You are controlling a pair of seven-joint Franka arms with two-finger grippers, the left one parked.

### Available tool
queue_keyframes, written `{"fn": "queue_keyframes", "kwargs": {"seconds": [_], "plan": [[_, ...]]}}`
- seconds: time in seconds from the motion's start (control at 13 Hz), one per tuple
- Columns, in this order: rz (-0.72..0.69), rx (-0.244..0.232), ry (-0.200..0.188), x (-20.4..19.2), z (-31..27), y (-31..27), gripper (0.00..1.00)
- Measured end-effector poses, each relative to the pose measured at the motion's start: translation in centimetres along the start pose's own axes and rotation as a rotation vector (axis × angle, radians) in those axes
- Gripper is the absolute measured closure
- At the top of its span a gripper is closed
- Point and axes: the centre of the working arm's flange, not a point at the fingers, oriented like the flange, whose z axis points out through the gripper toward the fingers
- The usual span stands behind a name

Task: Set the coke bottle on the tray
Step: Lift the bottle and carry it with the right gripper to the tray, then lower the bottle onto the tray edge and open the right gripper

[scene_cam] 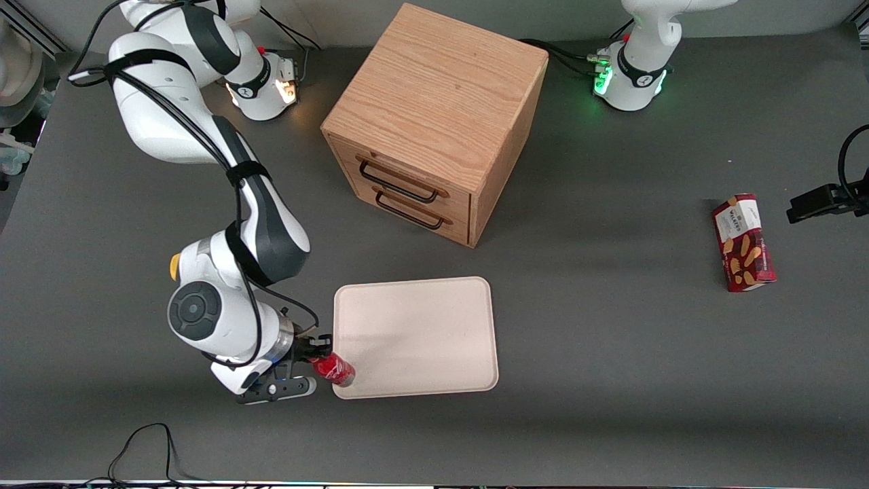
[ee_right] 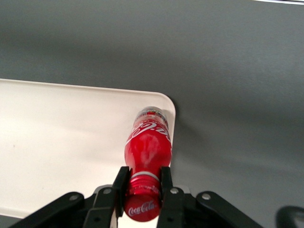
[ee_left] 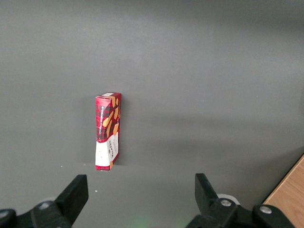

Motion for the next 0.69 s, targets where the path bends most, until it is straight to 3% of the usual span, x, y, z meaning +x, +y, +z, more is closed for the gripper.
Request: {"fn": "queue_keyframes", "kwargs": {"seconds": [0.31,0.46,0.69], "plan": [[-0.014,0.000,-0.008,-0.26,0.74,-1.08,0.69],[-0.013,0.000,-0.008,-0.25,0.77,-1.03,0.63],[-0.010,0.005,0.014,0.04,0.58,-0.83,0.37]]}}
